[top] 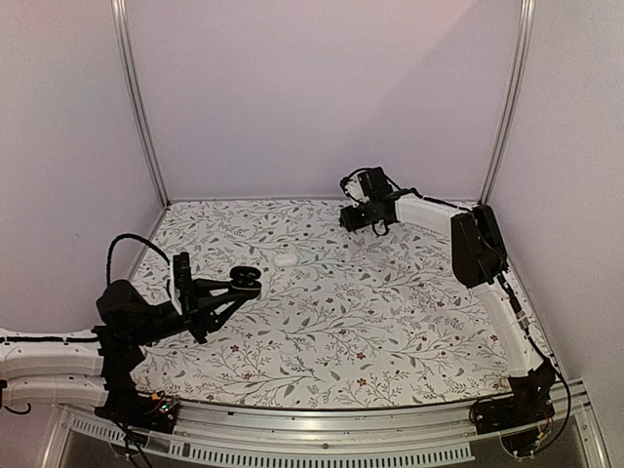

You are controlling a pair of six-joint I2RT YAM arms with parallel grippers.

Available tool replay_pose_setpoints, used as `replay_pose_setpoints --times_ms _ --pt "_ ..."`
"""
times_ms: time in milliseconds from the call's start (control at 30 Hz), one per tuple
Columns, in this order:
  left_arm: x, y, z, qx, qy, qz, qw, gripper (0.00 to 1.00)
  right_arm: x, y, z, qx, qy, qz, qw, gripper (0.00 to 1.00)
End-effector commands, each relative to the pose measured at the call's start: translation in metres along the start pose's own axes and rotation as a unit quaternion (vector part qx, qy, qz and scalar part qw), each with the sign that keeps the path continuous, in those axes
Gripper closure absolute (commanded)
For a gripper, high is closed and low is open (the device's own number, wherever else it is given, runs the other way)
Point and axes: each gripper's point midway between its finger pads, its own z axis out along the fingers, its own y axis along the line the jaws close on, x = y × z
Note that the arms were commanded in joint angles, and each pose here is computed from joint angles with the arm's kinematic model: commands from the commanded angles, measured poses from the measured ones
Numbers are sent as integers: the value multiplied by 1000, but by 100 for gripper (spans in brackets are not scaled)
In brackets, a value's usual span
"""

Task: Insert the wireless bluetooth earbuds into the charging case
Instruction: Move the right earbud to the center of the board.

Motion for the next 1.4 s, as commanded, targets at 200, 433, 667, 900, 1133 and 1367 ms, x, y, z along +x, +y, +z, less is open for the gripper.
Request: replay_pose_setpoints --times_ms 200,433,667,900,1133,1367 --pt "2 6 -6 -15 -4 3 1000 100 -7 -15 23 44 -31 -14 998 57" --pt "1 7 -7 -14 -4 4 1000 100 -5 -18 29 52 -22 -12 998 58" --pt "-3 6 -10 -15 -11 4 1000 100 -11 -1 30 3 -34 2 999 48" --pt "-8 7 -15 -24 -16 10 1000 100 -20 -5 28 -71 -54 115 989 30" --pt "-12 6 -19 -26 -24 11 999 100 -23 -34 23 -143 -82 255 953 20" --pt "-14 6 -22 -28 -28 13 999 100 -12 -26 33 -185 -73 274 941 20"
